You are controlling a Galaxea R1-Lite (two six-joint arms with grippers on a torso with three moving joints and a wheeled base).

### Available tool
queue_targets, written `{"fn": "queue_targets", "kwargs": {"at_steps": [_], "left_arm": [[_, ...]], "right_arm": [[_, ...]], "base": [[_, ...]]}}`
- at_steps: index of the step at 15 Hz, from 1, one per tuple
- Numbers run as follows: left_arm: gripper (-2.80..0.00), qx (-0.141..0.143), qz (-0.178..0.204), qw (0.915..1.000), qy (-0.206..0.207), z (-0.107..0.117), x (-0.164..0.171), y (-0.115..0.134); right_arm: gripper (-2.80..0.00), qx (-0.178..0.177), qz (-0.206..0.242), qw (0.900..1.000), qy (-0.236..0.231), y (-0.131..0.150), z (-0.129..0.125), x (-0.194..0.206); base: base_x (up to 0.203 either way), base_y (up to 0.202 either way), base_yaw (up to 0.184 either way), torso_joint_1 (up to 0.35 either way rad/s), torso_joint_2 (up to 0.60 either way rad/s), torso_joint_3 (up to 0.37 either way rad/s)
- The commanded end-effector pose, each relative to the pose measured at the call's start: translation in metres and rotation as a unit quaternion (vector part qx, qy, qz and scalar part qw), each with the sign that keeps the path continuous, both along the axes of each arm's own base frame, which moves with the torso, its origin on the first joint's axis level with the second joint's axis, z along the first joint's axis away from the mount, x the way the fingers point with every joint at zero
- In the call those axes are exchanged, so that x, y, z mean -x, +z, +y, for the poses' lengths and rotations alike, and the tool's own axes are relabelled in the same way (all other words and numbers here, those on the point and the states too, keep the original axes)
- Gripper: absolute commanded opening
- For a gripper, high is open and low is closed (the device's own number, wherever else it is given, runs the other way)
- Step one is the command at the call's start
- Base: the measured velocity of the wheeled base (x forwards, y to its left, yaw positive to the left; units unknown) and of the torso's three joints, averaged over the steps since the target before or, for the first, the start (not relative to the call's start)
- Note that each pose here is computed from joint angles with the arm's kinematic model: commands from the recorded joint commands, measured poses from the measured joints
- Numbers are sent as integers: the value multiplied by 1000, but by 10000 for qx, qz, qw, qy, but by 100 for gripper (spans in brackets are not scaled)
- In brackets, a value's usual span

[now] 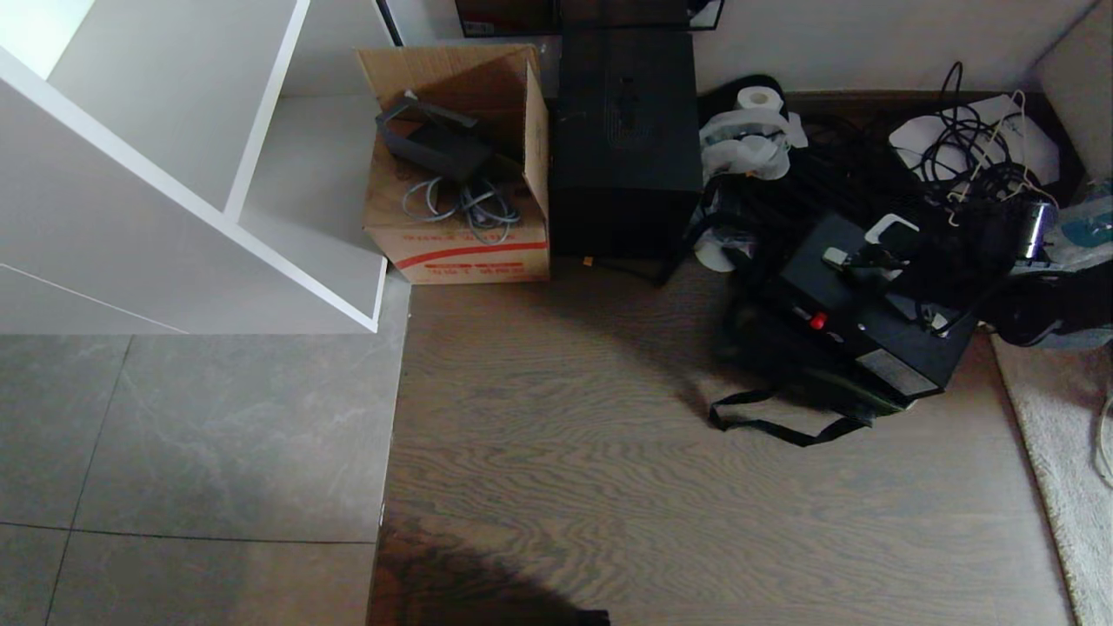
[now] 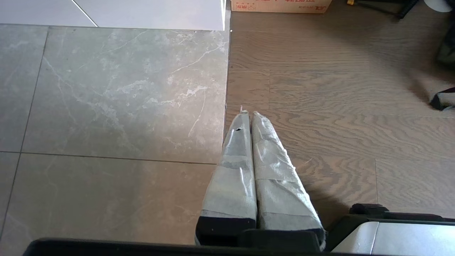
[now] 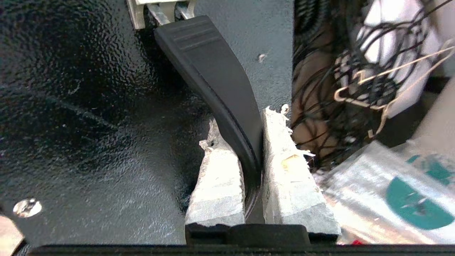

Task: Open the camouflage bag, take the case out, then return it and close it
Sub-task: Place the black box back

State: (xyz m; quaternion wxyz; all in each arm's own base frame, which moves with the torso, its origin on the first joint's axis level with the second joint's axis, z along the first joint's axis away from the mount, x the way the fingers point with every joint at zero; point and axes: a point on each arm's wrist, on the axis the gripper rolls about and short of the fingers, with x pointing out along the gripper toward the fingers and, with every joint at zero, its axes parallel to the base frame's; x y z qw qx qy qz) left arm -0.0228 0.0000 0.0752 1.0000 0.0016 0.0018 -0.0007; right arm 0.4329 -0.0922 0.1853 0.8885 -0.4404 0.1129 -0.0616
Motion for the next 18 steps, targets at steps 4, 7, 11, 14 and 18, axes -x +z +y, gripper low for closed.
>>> {"fn": "queue_targets", "kwargs": {"at_steps": [4,7,11,14,18], "left_arm": [[-280,1,-3,10000,-1,0,0,0],[-280,1,-3,10000,-1,0,0,0],[-280,1,-3,10000,-1,0,0,0],[-280,1,-3,10000,-1,0,0,0],[-280,1,-3,10000,1,0,0,0]], "right_arm": [[-280,73,88,9996,262,-19,-2,-12],[-280,37,197,9987,474,-36,-2,-19],[-280,5,376,9981,489,-56,-3,-26],[-280,-28,528,9973,512,-68,-2,-29],[-280,-60,696,9959,578,-83,5,-33]], "base": [[0,0,0,0,0,0],[0,0,0,0,0,0],[0,0,0,0,0,0],[0,0,0,0,0,0],[0,0,0,0,0,0]]}}
